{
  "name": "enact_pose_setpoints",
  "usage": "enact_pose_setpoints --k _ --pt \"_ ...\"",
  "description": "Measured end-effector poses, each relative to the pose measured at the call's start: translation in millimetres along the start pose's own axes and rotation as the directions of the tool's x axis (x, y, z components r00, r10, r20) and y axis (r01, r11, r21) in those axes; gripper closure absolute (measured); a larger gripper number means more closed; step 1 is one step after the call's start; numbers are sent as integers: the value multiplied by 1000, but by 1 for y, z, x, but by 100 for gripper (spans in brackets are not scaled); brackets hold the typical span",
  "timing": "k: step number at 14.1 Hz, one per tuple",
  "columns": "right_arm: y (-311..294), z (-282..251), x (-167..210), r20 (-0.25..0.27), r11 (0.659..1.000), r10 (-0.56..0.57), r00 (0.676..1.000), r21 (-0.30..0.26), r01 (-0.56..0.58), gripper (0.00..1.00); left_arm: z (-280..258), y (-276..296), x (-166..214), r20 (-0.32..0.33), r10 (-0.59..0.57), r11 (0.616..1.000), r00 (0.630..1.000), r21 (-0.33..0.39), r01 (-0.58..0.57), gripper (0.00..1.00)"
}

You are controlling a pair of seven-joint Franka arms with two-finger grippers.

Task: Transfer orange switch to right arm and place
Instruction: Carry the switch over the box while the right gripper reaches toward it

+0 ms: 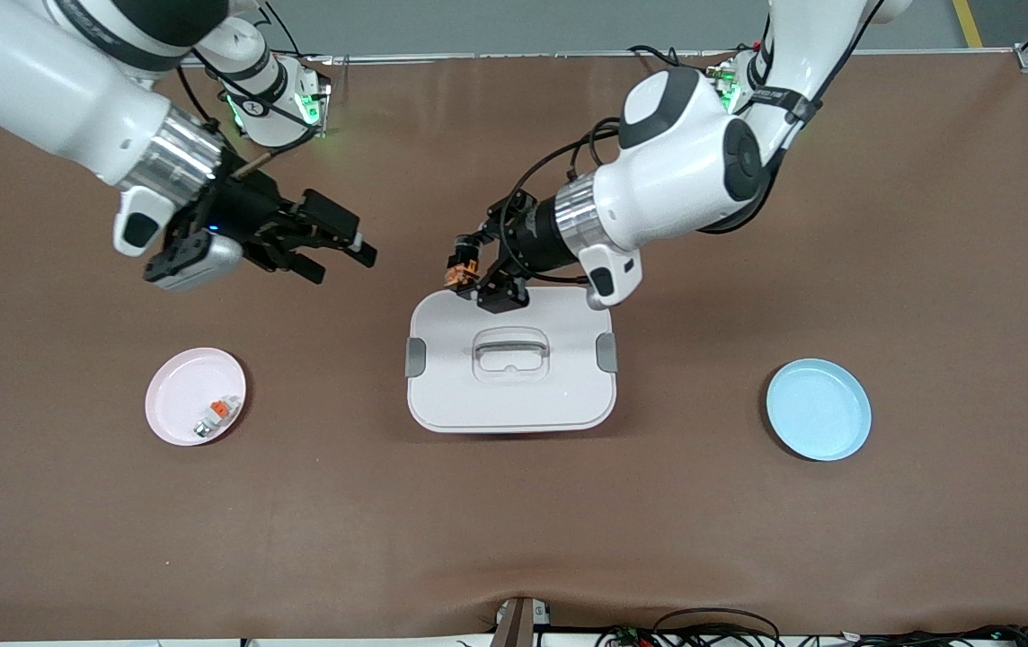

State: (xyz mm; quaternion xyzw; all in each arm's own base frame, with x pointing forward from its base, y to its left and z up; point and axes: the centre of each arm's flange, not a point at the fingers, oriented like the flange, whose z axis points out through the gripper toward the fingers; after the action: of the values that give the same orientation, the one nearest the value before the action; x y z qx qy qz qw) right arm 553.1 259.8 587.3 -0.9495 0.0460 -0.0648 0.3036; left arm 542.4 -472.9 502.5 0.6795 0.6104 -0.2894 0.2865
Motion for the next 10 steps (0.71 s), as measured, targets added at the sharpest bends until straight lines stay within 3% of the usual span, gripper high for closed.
enact_pose_setpoints --k 6,10 --pt "1 26 -4 31 1000 -10 999 -16 11 0 16 -7 -6 5 10 1000 1000 -1 -10 28" --pt "4 61 -13 12 1000 -3 1000 -18 4 0 15 -6 -6 5 10 1000 1000 -4 -10 28"
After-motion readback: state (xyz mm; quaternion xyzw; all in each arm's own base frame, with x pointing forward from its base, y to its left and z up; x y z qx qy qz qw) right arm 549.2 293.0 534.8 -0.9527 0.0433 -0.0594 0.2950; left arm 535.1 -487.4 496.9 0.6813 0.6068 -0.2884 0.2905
